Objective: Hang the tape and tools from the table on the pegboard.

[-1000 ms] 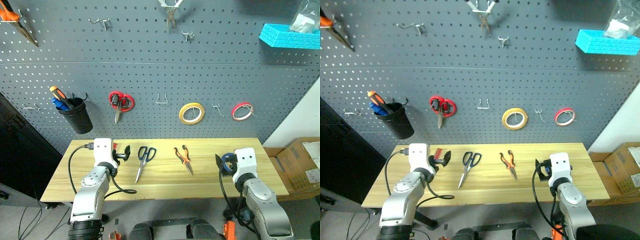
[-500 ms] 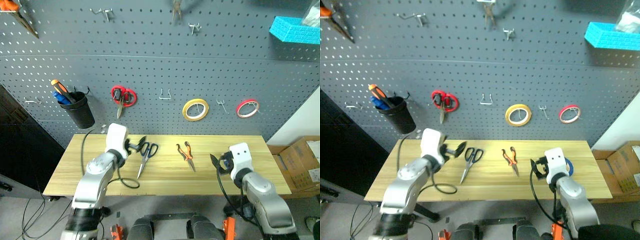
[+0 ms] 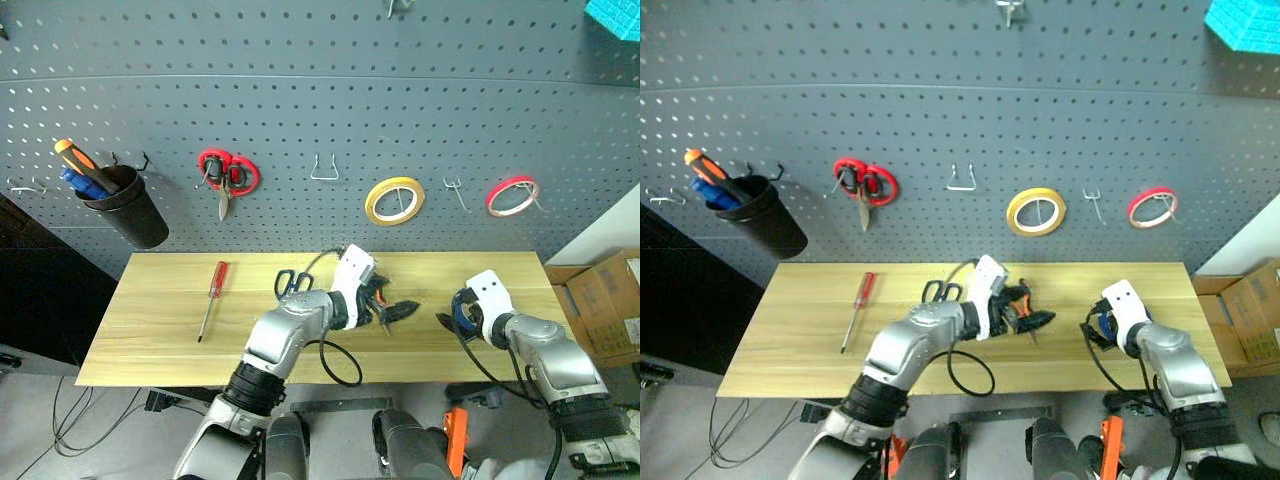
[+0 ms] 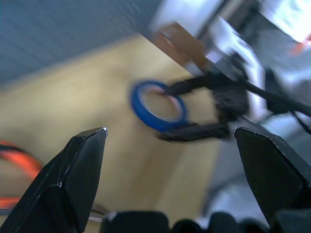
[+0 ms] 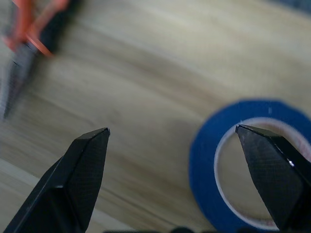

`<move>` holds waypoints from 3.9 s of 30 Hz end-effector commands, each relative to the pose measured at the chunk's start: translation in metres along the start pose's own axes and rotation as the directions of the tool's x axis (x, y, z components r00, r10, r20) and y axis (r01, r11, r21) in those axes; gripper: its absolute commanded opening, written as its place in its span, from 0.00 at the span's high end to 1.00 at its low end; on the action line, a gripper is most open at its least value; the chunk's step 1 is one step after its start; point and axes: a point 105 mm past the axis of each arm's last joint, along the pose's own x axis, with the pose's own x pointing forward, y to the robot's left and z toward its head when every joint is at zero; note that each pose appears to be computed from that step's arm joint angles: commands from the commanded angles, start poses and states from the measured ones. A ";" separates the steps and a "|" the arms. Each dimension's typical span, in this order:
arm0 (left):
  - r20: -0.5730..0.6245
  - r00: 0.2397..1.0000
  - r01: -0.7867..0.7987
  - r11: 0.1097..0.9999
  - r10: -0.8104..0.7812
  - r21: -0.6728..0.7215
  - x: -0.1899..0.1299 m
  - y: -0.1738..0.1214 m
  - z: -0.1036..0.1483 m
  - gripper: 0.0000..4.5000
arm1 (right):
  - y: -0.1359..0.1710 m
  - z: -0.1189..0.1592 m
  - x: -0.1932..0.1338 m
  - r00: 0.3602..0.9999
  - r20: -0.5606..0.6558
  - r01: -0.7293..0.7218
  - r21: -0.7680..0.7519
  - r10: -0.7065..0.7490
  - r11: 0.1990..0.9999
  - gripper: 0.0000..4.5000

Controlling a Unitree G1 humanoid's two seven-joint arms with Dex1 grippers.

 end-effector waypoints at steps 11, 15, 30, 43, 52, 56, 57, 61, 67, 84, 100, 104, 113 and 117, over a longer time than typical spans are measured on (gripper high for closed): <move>-0.067 0.991 0.113 0.994 -0.112 0.000 0.016 -0.016 -0.012 0.00 | -0.026 -0.011 0.005 0.997 -0.074 0.037 0.070 -0.032 0.997 0.00; -0.081 0.991 0.105 0.994 -0.106 -0.011 0.018 -0.015 -0.019 0.00 | -0.028 -0.014 0.010 0.995 -0.093 0.029 0.092 -0.021 0.995 0.00; -0.052 0.997 0.053 0.998 -0.054 -0.014 0.020 -0.001 -0.007 0.00 | -0.033 -0.011 0.015 0.996 -0.083 0.031 0.095 -0.023 0.995 0.88; 0.121 0.991 0.040 0.995 -0.052 0.094 -0.004 -0.010 0.035 0.00 | 0.015 0.022 -0.028 0.973 0.185 0.157 -0.086 -0.139 0.984 0.88; 0.233 0.968 0.061 0.990 -0.089 0.124 -0.066 -0.028 0.066 0.00 | 0.056 0.063 -0.081 0.820 0.512 0.381 -0.153 -0.257 0.912 0.88; 0.280 0.957 0.046 0.990 -0.082 0.134 -0.087 -0.028 0.081 0.00 | 0.068 0.080 -0.094 0.718 0.666 0.487 -0.270 -0.204 0.831 0.88; 0.289 0.954 0.041 0.990 -0.079 0.137 -0.091 -0.028 0.084 0.00 | 0.070 0.081 -0.096 0.700 0.688 0.497 -0.275 -0.193 0.823 0.88; 0.308 0.950 0.004 0.990 -0.047 0.138 -0.100 -0.021 0.091 0.00 | 0.077 0.092 -0.097 0.636 0.758 0.527 -0.287 -0.147 0.800 0.88; 0.337 0.941 -0.047 0.984 -0.013 0.170 -0.082 -0.006 0.107 0.00 | 0.060 0.125 -0.073 0.586 0.802 0.476 -0.225 -0.116 0.850 0.88; 0.387 0.921 -0.033 0.978 -0.050 0.204 -0.058 -0.007 0.129 0.00 | 0.028 0.150 -0.031 0.662 0.749 0.225 -0.162 -0.029 0.961 0.88; 0.396 0.918 -0.082 0.975 -0.006 0.205 -0.045 0.006 0.129 0.00 | 0.009 0.142 0.001 0.778 0.628 0.125 -0.124 -0.020 0.984 0.88; 0.401 0.916 -0.085 0.976 -0.003 0.203 -0.046 0.006 0.129 0.00 | 0.007 0.140 0.000 0.779 0.627 0.121 -0.111 -0.025 0.987 0.59; 0.397 0.918 -0.094 0.977 0.011 0.190 -0.053 0.007 0.123 0.00 | 0.010 0.123 -0.002 0.792 0.606 0.162 -0.091 -0.075 0.983 0.01; 0.393 0.918 -0.123 0.976 0.044 0.179 -0.061 0.011 0.118 0.00 | 0.026 0.103 -0.006 0.817 0.574 0.129 -0.080 -0.060 0.988 0.01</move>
